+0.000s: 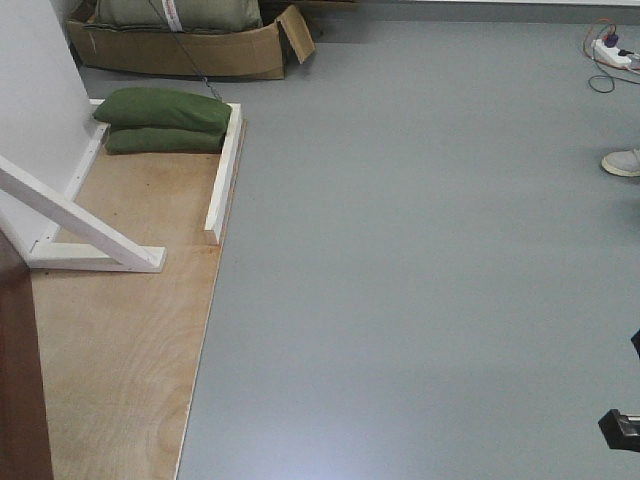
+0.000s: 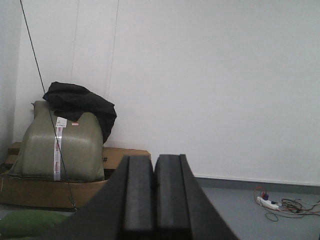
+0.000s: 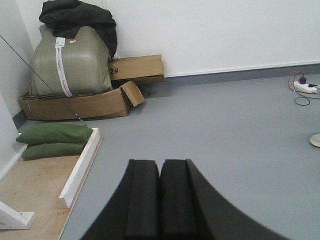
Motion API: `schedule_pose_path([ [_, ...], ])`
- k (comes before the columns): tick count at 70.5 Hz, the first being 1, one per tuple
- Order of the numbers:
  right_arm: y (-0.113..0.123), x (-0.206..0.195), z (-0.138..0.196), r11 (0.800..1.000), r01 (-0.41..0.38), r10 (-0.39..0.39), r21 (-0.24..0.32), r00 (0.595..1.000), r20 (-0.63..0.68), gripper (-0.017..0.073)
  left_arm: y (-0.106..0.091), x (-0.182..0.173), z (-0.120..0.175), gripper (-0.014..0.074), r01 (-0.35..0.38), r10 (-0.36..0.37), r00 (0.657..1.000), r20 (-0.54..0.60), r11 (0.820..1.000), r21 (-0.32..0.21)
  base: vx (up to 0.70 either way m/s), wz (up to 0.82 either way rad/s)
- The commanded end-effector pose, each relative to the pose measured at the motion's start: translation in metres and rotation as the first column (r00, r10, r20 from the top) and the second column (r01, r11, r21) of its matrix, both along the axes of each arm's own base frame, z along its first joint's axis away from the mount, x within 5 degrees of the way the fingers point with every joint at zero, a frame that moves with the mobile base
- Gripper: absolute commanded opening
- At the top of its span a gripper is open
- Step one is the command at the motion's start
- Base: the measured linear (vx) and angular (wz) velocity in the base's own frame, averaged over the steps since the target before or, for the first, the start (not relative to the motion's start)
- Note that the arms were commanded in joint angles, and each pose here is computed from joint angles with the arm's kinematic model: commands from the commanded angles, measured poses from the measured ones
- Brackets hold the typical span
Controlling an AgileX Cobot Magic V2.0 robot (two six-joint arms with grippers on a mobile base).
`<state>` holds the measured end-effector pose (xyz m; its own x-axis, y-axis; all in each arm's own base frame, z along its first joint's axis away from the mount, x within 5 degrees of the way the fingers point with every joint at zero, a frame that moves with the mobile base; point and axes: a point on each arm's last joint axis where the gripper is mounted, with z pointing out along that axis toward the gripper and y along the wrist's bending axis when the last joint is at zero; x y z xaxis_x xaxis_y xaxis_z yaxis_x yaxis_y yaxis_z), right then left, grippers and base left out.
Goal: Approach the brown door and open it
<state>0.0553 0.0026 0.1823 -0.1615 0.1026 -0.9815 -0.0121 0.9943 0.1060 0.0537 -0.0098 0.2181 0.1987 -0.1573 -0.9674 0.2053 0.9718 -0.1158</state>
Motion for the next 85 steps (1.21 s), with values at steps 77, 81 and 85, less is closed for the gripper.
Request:
schedule_pose_path([
  [77,-0.001,0.0,0.007,1.0,0.008,-0.007,-0.012,0.996,0.086,0.0,0.001,-0.004,0.004,0.0011,-0.008,0.006,0.992,0.123,1.0,0.011,0.02,0.0],
  [81,-0.001,0.0,0.007,1.0,0.008,-0.007,-0.012,0.996,0.086,0.0,0.001,-0.005,0.008,0.0011,-0.016,0.012,0.99,0.143,1.0,0.025,0.0,0.0],
  [85,-0.001,0.0,0.007,1.0,0.008,-0.007,-0.012,0.996,0.086,0.0,0.001,-0.006,0.016,0.0011,-0.032,0.025,0.984,0.179,0.999,0.037,0.0,0.0],
])
